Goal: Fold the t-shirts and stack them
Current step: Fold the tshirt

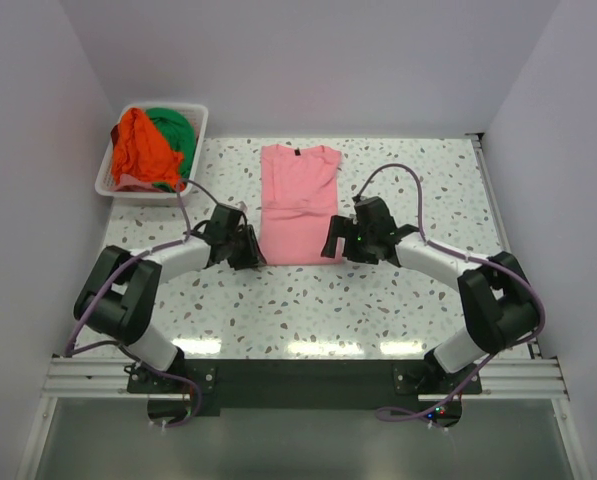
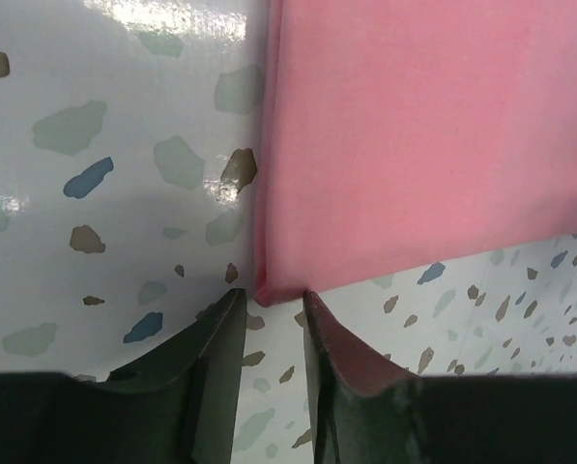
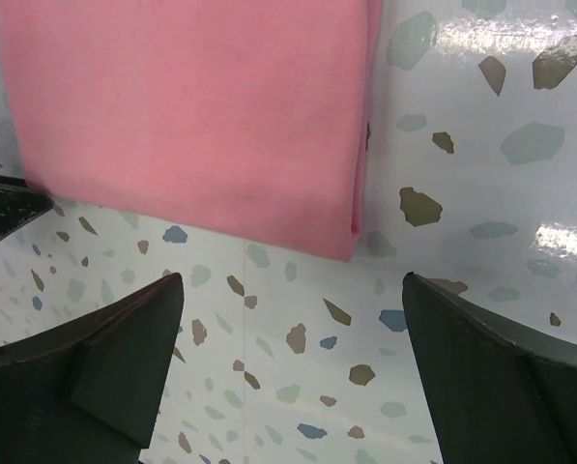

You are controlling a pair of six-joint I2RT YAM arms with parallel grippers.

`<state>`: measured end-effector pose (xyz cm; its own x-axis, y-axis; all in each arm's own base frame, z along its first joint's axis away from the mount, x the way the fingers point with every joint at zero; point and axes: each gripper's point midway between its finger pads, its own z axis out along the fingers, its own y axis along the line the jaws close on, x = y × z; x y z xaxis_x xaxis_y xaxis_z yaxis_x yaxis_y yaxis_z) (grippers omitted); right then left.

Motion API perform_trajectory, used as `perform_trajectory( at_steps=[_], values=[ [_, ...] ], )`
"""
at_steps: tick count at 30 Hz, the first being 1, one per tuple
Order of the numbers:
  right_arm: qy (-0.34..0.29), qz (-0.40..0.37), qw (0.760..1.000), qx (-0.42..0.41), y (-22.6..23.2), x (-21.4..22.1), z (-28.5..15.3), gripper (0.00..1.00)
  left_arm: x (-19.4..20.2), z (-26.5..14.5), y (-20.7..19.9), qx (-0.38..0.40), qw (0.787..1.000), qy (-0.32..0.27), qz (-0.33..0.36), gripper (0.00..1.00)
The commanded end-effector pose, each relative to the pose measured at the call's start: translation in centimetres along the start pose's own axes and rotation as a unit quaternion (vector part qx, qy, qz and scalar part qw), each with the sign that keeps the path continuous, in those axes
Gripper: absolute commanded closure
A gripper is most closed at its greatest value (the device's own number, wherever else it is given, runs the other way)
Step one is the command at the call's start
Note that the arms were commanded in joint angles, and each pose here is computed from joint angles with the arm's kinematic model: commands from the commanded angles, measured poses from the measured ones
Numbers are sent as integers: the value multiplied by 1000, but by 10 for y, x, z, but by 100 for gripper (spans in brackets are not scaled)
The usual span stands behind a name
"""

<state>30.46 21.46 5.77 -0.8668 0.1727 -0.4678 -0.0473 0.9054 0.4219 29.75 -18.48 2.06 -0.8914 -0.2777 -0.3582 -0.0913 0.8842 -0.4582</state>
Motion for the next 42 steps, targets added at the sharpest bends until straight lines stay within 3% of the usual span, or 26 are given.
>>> perform_trajectory(
  at_steps=[1, 3, 8, 9, 16, 24, 25, 27, 28, 38, 42],
  values=[
    [-12, 10, 1000, -14, 6, -8, 3, 2, -14, 3, -12, 15, 1000, -20, 4, 66],
    [-9, 11, 1000, -14, 6, -7, 4, 2, -14, 7, -9, 7, 1000, -20, 3, 68],
    [0, 12, 1000, -14, 5, -3, 6, 4, -15, 12, -6, -2, 1000, -14, 6, 98],
    [2, 12, 1000, -14, 5, -2, 7, 5, -15, 12, -6, -4, 1000, -14, 7, 100],
    [14, 17, 1000, -14, 3, 4, 15, 14, -16, 12, -6, -2, 1000, -18, 11, 100],
    [20, 21, 1000, -2, -1, 4, 31, 32, -13, 12, -5, -1, 1000, -16, 12, 100],
    [23, 20, 1000, -3, -1, 4, 32, 40, -13, 12, -5, -2, 1000, -17, 12, 100],
    [23, 19, 1000, -4, -1, 4, 34, 45, -13, 11, -3, -5, 1000, -18, 11, 100],
    [24, 18, 1000, -1, -3, 5, 36, 53, -14, 11, -3, -5, 1000, -19, 12, 100],
    [31, 13, 999, 13, -16, 19, 36, 95, -5, 6, 4, -14, 1000, -20, 13, 100],
    [35, 8, 999, -3, -15, 28, 32, 100, 6, 2, 6, -17, 1000, -18, 15, 100]
  ],
)
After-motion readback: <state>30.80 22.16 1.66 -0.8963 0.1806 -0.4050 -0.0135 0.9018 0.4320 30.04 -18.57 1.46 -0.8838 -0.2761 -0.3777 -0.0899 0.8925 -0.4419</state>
